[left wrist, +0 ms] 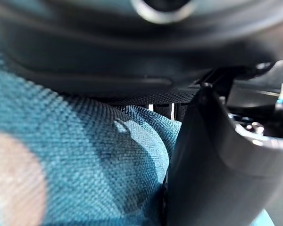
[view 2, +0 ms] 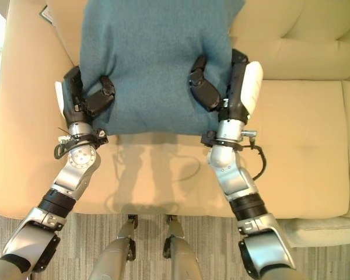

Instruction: Pick up all the scattered cushions and arrange them neatly on the sofa.

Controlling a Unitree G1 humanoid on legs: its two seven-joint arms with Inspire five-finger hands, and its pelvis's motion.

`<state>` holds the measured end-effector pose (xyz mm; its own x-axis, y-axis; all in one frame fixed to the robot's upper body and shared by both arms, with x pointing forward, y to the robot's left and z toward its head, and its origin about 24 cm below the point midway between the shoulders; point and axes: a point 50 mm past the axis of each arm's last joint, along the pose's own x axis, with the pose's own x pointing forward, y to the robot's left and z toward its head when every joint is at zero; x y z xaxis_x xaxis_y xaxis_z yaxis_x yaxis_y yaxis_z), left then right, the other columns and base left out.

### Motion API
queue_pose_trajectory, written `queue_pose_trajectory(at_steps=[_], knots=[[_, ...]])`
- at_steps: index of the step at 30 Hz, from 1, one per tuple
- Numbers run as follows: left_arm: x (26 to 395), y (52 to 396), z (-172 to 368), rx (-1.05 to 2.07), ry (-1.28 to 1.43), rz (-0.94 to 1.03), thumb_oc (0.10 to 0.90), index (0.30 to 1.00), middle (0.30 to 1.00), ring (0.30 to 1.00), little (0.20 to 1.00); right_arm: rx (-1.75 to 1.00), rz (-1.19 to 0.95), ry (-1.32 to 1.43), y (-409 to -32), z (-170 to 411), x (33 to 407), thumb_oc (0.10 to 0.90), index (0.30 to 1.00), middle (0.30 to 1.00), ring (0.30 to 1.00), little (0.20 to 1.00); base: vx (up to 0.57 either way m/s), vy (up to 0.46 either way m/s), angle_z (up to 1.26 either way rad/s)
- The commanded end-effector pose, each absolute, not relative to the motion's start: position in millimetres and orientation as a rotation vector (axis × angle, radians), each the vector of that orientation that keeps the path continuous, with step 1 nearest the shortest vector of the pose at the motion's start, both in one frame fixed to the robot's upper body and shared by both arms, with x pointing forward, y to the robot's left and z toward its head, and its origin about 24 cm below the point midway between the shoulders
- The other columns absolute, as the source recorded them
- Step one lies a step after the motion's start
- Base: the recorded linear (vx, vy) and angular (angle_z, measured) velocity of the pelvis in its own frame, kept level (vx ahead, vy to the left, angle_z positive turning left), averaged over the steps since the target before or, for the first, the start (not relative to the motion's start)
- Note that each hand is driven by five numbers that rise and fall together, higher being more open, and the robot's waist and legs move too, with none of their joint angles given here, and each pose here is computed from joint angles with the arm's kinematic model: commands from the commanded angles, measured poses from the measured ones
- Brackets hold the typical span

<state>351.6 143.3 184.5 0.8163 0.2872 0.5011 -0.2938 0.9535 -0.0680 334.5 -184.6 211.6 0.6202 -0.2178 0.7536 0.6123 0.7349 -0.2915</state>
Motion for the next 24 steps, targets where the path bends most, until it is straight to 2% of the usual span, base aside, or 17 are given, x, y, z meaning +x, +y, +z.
queue_pose_trajectory(at_steps=[1,5,14,15,16,17,18,19,24], knots=[[337.9,98.4,258.7,-0.023,-0.954,0.151,0.4,0.3,0.3,0.3,0.3,-0.506,-0.539,-1.121,-149.2,267.7,322.8,0.4,0.3,0.3,0.3,0.3,0.01,-0.022,0.1],[365.3,93.3,269.8,0.018,-0.86,0.133,0.4,0.3,0.3,0.3,0.3,-0.563,-0.549,-1.062,-143.7,285.3,349.4,0.4,0.3,0.3,0.3,0.3,0.0,-0.029,0.07],[392.6,98.8,285.8,0.149,-0.743,0.086,0.4,0.3,0.3,0.3,0.3,-0.607,-0.569,-0.946,-149.6,316.4,376.0,0.4,0.3,0.3,0.3,0.3,0.01,-0.019,0.04],[394.1,98.7,287.1,0.153,-0.733,0.08,0.467,0.401,0.401,0.401,0.401,-0.622,-0.565,-0.937,-149.6,319.1,377.8,0.4,0.3,0.3,0.3,0.3,0.0,0.0,0.0],[396.9,101.7,288.4,0.149,-0.715,0.086,0.679,0.719,0.719,0.719,0.719,-0.632,-0.555,-0.918,-150.7,321.9,380.6,0.408,0.312,0.312,0.312,0.312,0.02,-0.032,-0.01],[399.8,104.0,286.4,0.137,-0.686,0.085,0.8,0.9,0.9,0.9,0.9,-0.642,-0.54,-0.883,-152.5,321.8,384.5,0.485,0.427,0.427,0.427,0.427,0.01,-0.033,0.01],[401.9,105.4,287.1,0.129,-0.669,0.084,0.8,0.9,0.9,0.9,0.9,-0.636,-0.529,-0.865,-152.8,324.0,386.8,0.703,0.754,0.754,0.754,0.754,0.02,-0.033,0.02],[404.2,107.7,288.6,0.128,-0.654,0.09,0.8,0.9,0.9,0.9,0.9,-0.634,-0.515,-0.831,-155.0,323.3,390.3,0.8,0.9,0.9,0.9,0.9,0.0,0.0,0.0],[410.5,119.8,286.6,0.149,-0.597,0.101,0.8,0.9,0.9,0.9,0.9,-0.606,-0.454,-0.735,-156.3,317.6,399.0,0.8,0.9,0.9,0.9,0.9,0.0,0.0,0.0]])
